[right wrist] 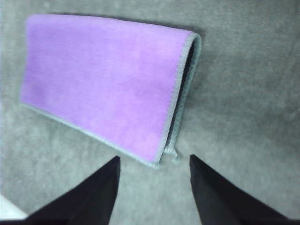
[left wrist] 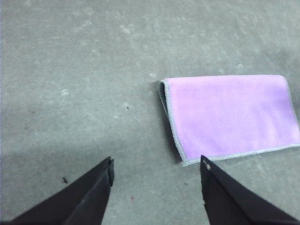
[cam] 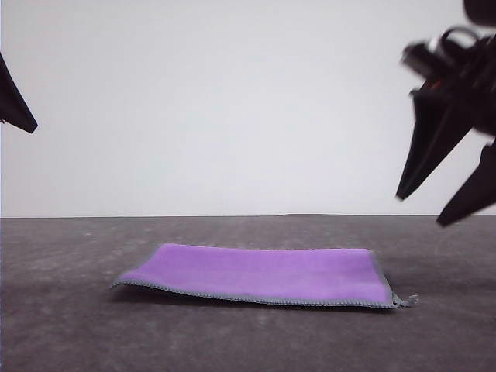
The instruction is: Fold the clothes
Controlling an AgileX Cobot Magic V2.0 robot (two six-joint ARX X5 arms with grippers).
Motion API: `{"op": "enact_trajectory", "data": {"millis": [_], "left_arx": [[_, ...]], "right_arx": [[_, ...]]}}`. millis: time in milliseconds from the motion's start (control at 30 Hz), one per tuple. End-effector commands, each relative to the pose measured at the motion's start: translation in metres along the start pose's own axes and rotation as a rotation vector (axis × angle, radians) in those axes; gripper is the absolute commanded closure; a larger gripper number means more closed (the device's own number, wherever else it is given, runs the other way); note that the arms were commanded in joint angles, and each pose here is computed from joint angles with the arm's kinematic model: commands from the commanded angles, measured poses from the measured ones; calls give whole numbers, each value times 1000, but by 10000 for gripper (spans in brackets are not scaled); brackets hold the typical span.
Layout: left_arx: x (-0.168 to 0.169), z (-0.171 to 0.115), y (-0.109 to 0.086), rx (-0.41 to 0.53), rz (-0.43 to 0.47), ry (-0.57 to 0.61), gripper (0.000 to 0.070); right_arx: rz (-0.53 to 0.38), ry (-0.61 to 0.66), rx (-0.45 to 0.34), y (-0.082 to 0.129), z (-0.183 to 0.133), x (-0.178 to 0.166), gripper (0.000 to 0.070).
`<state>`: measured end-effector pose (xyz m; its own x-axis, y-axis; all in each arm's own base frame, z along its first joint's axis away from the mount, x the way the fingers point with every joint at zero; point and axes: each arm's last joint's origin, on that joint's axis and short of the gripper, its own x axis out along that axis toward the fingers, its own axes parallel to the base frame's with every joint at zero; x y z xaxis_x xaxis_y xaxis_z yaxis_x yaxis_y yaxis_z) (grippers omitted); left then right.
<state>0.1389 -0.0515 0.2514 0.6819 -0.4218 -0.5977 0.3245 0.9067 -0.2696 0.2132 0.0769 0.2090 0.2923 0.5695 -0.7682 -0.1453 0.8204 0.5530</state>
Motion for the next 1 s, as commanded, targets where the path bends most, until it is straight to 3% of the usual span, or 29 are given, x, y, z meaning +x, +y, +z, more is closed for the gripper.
{"op": "enact_trajectory", "data": {"millis": [0, 367, 867, 933, 967], "left_arx": [[0, 2, -1, -1, -3, -8, 350], [0, 2, -1, -26, -4, -7, 350], [0, 2, -1, -46, -4, -7, 350], [0, 2, -1, -50, -4, -8, 350], [0, 2, -1, -51, -4, -8, 350]], "right_arx": [[8, 14, -4, -2, 5, 9, 378], [47, 102, 33, -22, 16, 56, 378], [186, 136, 55, -31, 22, 85, 381], [178, 132, 55, -32, 22, 86, 410], [165, 128, 55, -32, 22, 86, 469]]}}
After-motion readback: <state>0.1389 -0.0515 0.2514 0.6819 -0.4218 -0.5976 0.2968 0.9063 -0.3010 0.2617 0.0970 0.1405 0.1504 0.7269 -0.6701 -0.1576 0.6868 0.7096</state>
